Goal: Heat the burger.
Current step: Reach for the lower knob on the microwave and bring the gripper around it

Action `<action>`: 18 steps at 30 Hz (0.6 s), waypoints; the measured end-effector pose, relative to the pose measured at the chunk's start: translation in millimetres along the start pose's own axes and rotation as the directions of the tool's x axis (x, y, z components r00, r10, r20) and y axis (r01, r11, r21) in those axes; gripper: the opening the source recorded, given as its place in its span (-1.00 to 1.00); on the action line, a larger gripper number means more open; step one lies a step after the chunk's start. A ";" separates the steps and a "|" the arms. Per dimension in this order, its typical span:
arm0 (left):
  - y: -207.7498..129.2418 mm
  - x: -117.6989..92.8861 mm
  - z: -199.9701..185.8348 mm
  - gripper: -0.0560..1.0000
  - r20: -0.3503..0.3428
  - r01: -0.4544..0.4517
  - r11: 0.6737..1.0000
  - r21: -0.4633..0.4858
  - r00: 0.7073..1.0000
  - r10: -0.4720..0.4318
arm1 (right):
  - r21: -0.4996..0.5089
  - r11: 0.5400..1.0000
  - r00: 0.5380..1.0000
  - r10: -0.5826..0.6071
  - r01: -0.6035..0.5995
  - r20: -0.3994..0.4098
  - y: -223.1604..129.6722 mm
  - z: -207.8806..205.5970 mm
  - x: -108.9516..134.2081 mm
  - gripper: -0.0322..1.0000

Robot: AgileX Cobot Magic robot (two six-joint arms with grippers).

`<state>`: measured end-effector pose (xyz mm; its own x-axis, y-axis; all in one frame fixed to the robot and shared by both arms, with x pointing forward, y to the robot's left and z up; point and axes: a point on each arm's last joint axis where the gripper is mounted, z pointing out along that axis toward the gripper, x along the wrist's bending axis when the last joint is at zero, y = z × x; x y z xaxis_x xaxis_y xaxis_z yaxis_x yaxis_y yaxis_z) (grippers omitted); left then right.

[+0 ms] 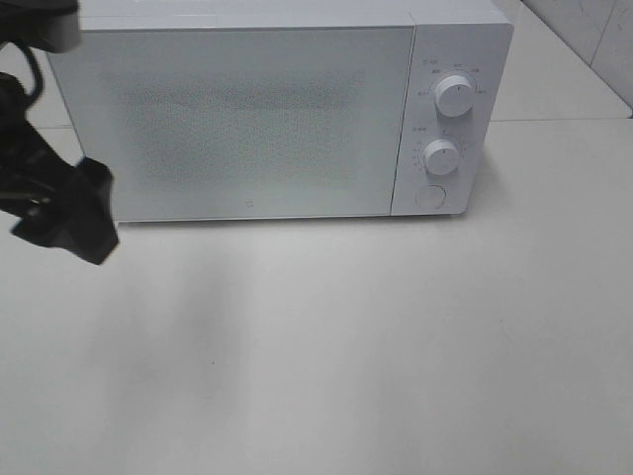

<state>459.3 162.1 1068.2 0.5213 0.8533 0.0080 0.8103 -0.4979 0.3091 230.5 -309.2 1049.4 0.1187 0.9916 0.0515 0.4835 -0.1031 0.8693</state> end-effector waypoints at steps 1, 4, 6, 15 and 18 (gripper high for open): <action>0.0 0.0 0.0 0.98 0.000 0.000 1.000 0.000 1.000 0.000 | 0.000 1.000 1.000 0.000 0.000 0.000 0.0 0.0 0.0 0.54; -11.4 24.9 -9.8 0.98 -0.033 0.068 0.998 -0.010 0.997 -0.069 | 0.000 1.000 1.000 0.000 0.000 0.000 0.0 0.0 0.0 0.54; -22.4 41.6 -14.2 0.98 -0.056 0.123 0.992 -0.009 0.991 -0.124 | 0.000 1.000 1.000 0.000 0.000 0.000 0.0 0.0 0.0 0.54; -85.7 72.5 -26.6 0.99 -0.124 0.301 0.953 -0.037 0.945 -0.304 | 0.000 1.000 1.000 0.000 0.000 0.000 0.0 0.0 0.0 0.54; -105.6 66.6 -29.8 0.99 -0.128 0.309 0.949 -0.059 0.941 -0.314 | 0.000 1.000 1.000 0.000 0.000 0.000 0.0 0.0 0.0 0.54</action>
<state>400.4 276.2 1064.4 0.2020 0.9789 0.0320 0.9143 -0.2002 0.3522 230.5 -309.2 1049.4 0.1187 0.9916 0.0515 0.4835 -0.1031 0.8693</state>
